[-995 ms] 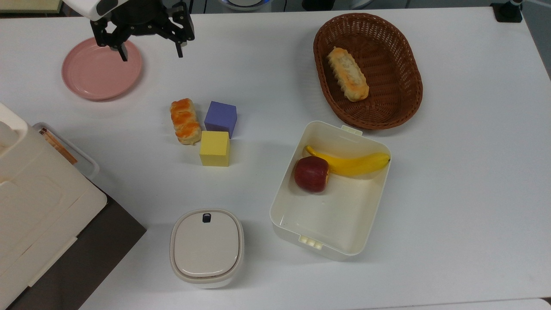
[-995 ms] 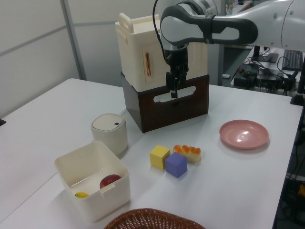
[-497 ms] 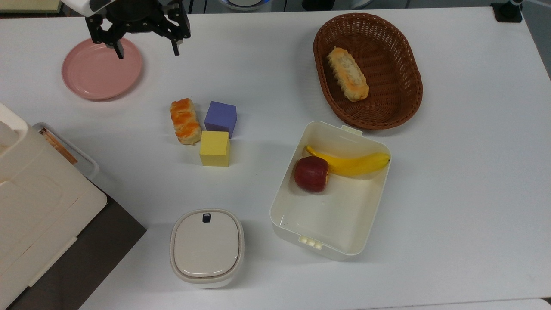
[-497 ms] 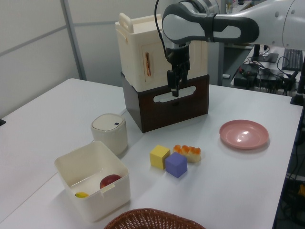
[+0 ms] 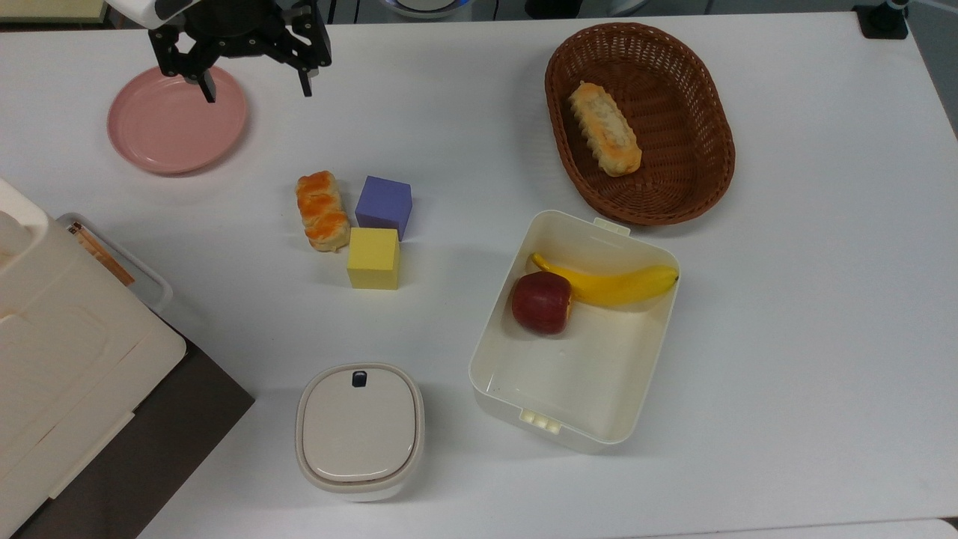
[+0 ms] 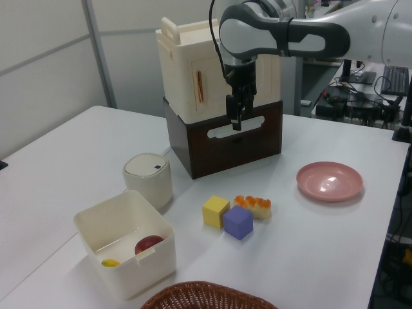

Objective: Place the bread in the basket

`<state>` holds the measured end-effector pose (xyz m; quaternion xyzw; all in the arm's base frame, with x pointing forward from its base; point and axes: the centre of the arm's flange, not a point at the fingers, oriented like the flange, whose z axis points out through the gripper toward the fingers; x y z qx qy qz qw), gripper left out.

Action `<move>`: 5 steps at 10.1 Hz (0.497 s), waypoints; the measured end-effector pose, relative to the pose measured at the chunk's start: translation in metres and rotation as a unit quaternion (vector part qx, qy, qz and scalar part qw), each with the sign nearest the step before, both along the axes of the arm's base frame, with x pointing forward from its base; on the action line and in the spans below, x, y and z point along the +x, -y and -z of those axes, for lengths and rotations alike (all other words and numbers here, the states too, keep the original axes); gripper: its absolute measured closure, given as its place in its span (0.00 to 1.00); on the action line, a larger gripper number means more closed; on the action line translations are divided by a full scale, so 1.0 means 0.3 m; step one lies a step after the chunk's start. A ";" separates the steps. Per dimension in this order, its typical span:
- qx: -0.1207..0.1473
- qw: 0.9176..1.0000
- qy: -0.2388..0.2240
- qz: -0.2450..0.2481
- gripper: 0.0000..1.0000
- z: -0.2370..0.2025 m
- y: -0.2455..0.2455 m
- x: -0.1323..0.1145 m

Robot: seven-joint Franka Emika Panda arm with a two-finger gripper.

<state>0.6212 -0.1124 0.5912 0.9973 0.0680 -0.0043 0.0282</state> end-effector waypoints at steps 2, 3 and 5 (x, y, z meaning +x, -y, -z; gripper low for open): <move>0.001 1.000 0.000 -0.002 0.00 0.000 -0.006 0.001; 0.001 1.000 0.000 -0.003 0.00 0.000 -0.011 0.002; -0.001 1.000 0.000 -0.006 0.00 0.000 -0.027 0.005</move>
